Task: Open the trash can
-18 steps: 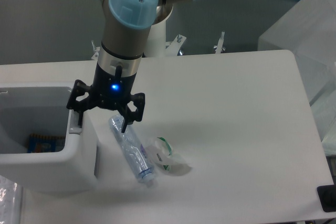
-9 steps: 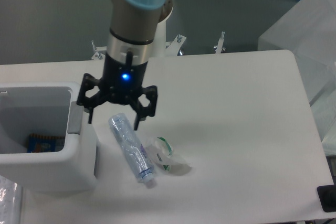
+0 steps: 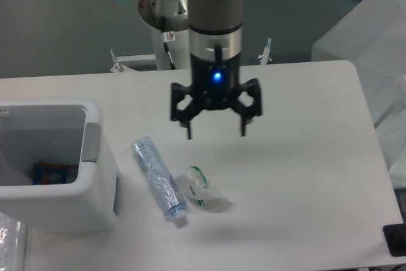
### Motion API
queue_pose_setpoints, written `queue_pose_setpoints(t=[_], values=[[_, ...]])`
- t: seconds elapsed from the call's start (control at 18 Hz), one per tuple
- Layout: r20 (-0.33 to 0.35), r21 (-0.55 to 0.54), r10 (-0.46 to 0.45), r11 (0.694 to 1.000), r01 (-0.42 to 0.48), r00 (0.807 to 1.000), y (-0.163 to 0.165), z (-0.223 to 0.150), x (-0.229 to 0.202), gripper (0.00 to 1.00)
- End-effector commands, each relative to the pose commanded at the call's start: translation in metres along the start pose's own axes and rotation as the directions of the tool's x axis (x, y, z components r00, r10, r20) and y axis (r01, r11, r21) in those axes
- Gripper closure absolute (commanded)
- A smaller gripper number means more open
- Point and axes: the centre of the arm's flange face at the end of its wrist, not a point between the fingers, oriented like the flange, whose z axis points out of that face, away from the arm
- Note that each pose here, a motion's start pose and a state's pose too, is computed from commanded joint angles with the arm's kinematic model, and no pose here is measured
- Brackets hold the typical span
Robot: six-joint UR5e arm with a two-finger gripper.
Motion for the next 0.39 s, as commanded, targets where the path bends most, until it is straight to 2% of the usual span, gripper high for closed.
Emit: queue_pose_setpoints(t=[0.17, 0.39], values=[[0.026, -0.036, 0.117, 0.993, -0.116, 0.993, 0.02, 0.001, -0.013, 0.0], [0.013, -0.063, 0.242, 0.968, -0.241, 0.97, 0.039, 0.008, -0.02, 0.0]])
